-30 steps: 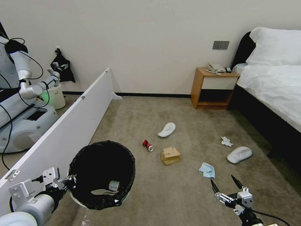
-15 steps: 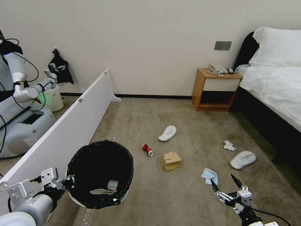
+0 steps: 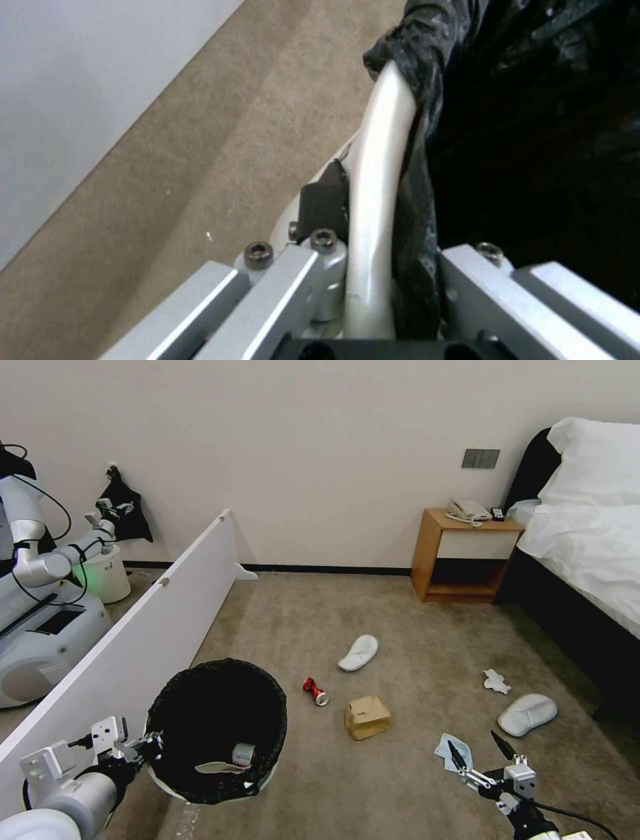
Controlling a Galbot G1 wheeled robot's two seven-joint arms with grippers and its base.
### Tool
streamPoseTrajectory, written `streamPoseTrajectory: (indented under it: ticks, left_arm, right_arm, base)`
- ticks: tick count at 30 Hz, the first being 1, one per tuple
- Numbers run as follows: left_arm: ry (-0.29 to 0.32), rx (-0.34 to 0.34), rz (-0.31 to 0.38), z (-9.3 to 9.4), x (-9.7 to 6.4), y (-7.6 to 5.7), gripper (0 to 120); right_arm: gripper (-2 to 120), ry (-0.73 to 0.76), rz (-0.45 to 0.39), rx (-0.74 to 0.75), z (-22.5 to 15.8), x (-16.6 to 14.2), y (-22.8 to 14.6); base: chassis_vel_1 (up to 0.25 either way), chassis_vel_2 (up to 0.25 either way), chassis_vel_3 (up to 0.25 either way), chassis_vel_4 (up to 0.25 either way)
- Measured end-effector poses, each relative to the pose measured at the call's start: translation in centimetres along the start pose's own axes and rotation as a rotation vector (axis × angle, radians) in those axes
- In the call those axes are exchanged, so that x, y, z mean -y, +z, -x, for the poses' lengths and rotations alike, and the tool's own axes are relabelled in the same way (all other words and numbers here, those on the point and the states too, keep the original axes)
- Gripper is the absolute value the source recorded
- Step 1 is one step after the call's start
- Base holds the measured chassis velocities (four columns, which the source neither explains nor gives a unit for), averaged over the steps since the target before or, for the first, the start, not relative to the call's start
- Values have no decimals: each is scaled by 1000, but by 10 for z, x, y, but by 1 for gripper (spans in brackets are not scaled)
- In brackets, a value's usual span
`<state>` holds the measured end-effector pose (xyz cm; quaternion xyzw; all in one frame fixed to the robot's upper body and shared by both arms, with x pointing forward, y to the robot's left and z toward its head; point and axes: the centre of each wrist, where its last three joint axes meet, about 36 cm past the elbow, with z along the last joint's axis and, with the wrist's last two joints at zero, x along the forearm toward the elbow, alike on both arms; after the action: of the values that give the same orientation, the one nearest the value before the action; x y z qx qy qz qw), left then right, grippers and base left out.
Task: Pick up the trash bin, then pick up the garbage from the floor and place it into the trash bin.
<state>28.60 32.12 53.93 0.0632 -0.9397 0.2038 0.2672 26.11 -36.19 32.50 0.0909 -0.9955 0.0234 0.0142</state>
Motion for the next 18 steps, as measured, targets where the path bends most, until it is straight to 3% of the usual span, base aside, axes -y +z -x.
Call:
streamPoseTrajectory:
  ticks: [18]
  left_arm:
    - [4, 2, -2, -1, 0, 0, 2]
  right_arm:
    - [100, 0, -5, -6, -2, 1, 0]
  base:
    - [-90, 92, 90, -91]
